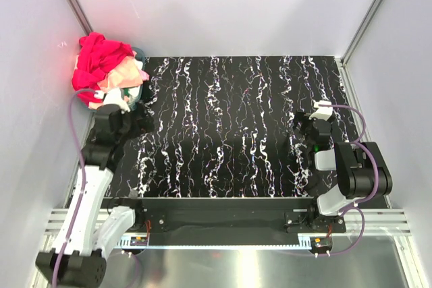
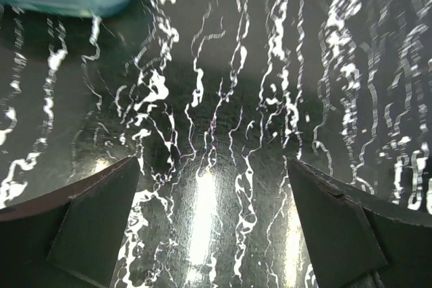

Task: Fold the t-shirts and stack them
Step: Grab the tshirt from the pile

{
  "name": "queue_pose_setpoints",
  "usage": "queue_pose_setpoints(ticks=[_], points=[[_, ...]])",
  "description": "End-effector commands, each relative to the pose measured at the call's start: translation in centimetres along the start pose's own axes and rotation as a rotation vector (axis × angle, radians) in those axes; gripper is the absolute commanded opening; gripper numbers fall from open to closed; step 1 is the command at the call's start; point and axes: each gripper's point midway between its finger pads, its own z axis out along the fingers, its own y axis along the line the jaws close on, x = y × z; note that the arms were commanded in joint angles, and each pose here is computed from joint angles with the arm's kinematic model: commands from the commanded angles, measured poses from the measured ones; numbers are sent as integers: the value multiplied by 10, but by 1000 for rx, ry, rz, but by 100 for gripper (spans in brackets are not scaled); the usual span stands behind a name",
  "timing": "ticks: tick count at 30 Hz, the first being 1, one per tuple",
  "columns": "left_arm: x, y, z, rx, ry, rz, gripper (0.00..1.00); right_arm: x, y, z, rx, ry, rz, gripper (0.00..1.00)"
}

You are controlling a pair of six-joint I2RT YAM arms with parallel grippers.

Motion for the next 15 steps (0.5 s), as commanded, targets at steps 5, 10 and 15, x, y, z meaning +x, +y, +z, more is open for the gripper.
queue_pose_setpoints(ticks=[5, 10, 15], points=[[27, -9, -9, 69, 114, 6, 99, -30, 3, 6, -11, -93, 0, 100], [36, -9, 0, 81, 137, 19, 99, -29, 3, 6, -11, -90, 0, 100], [34, -8, 4, 73, 148, 17, 99, -29, 2, 6, -6, -90, 2, 100]])
